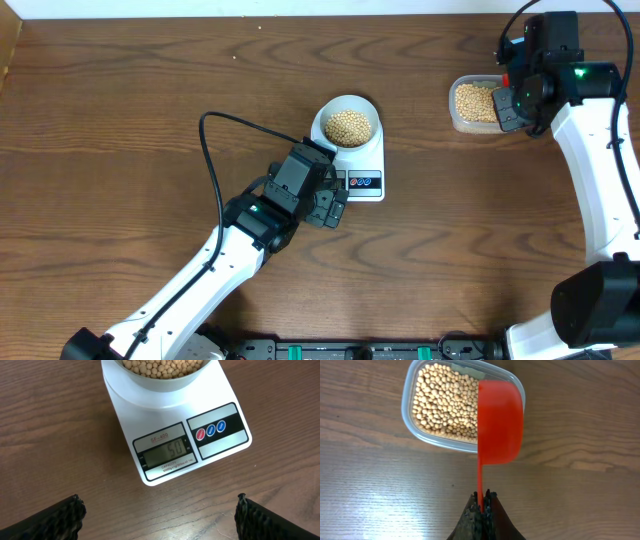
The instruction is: Scoop item into bowl and weigh 50g on scale
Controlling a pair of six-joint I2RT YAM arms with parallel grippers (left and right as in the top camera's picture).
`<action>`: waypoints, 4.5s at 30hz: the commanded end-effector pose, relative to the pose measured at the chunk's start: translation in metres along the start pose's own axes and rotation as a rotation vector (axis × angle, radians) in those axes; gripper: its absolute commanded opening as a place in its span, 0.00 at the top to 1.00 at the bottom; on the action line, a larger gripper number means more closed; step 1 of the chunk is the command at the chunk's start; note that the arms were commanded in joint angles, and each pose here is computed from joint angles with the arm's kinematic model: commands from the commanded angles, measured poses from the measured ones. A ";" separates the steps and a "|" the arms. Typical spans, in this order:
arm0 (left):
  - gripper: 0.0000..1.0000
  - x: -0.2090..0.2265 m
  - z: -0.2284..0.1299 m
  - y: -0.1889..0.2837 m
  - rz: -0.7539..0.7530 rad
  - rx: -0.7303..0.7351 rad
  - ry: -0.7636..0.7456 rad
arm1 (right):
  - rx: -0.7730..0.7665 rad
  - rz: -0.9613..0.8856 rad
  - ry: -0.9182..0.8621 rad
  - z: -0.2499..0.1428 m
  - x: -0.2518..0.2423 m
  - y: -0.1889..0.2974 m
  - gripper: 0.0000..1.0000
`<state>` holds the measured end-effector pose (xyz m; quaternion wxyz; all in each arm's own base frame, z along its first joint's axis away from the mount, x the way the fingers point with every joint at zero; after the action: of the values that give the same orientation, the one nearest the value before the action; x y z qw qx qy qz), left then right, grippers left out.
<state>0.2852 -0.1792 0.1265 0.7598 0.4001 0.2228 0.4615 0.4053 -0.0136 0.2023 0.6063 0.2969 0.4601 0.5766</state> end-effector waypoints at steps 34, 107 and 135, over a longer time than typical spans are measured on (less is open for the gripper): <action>0.02 0.003 -0.005 -0.003 0.013 0.013 0.004 | 0.037 0.400 -0.806 0.010 0.001 -0.011 0.99; 0.02 0.003 -0.005 -0.003 0.013 0.013 0.004 | -0.124 0.504 -0.643 -0.065 0.019 0.119 0.01; 0.02 0.003 -0.005 -0.003 0.013 0.012 0.004 | -0.623 0.047 -0.348 -0.111 -0.015 0.177 0.01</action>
<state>0.2849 -0.1790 0.1260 0.7595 0.4008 0.2229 0.4613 0.2449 -0.0143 0.3275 0.7067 0.2340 0.1406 0.6527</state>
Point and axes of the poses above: each gripper's point midway between its finger pads, its own y axis back along the fingers, its own x axis along the line the jaws close on, z = x × y, the point moved 1 cm from there along y, back along the fingers, and after that the axes turned 5 degrees about -y, right-handed, at the moved point
